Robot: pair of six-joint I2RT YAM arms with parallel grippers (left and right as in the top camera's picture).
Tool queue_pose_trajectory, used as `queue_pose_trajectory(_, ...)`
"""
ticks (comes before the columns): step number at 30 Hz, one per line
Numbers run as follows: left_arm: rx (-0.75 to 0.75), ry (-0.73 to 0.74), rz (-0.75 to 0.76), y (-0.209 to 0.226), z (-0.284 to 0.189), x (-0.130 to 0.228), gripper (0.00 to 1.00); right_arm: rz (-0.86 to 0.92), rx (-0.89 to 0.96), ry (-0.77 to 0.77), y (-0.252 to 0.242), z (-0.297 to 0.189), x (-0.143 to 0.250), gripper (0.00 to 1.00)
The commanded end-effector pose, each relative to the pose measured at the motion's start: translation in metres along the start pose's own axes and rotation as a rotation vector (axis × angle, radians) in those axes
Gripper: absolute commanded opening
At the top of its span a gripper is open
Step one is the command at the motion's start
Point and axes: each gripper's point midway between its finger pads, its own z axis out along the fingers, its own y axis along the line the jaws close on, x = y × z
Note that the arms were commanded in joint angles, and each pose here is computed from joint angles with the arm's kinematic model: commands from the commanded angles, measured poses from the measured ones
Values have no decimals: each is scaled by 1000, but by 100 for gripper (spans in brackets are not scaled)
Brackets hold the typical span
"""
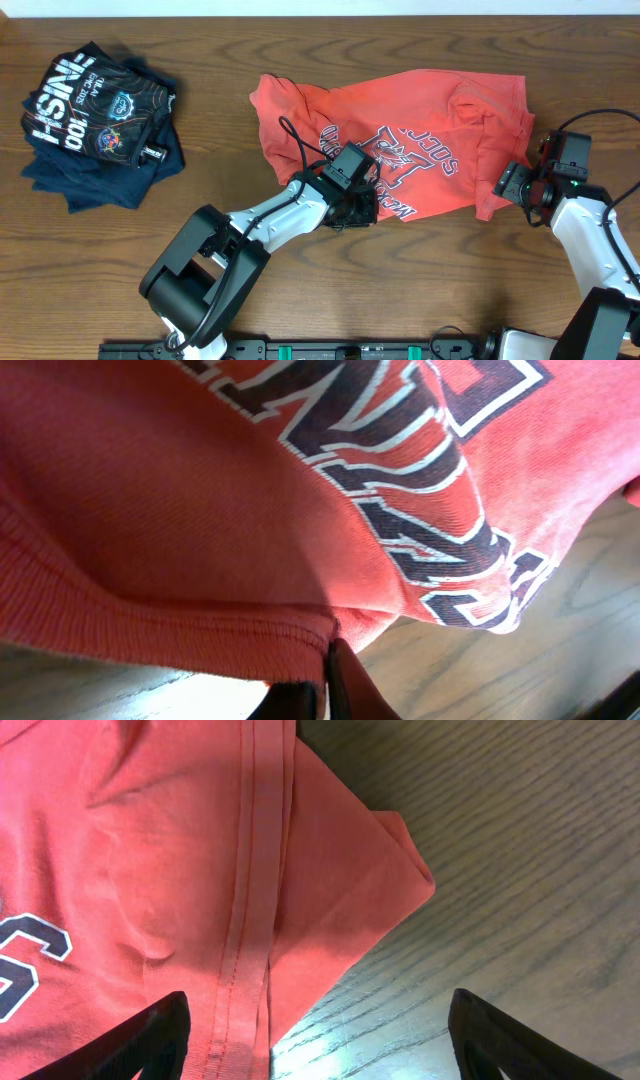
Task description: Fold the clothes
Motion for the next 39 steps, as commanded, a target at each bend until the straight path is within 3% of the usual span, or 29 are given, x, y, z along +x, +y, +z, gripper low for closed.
queue_pose_trajectory(1,-40,24,-10,13,4,6,6,16,25,1,-10,1,-1,81)
queue_pose_trajectory(5,-144,36,1,48,-21,4,6,8,26,4,-10,1,-1,81)
queue_pose_trajectory(8,-279,-33,-9,89,-68,-15,6,-4,25,3,-10,1,-1,81)
queue_pose_trajectory(11,-374,-197,-61,123,-129,-48,6,-3,24,0,-10,1,-2,81)
queue_pose_trajectory(16,-342,-452,-178,148,-205,-84,7,-2,23,-3,-9,1,-2,81)
queue_pose_trajectory(17,-342,-466,-191,151,-211,-85,17,-3,22,-2,-9,1,-2,81)
queue_pose_trajectory(18,-347,-461,-200,154,-213,-83,47,-8,13,2,-8,1,-1,81)
queue_pose_trajectory(19,-353,-445,-208,156,-211,-79,66,-21,-5,6,-5,1,-1,81)
queue_pose_trajectory(21,-374,-377,-226,161,-203,-65,87,-47,-58,18,4,1,2,81)
queue_pose_trajectory(24,-396,-273,-268,164,-188,-43,89,-88,-162,42,22,-1,7,80)
queue_pose_trajectory(29,-310,-99,-241,144,-146,-14,89,-128,-313,114,51,-9,26,79)
queue_pose_trajectory(39,-289,-88,-161,134,-92,-24,88,-331,-399,231,108,-12,75,81)
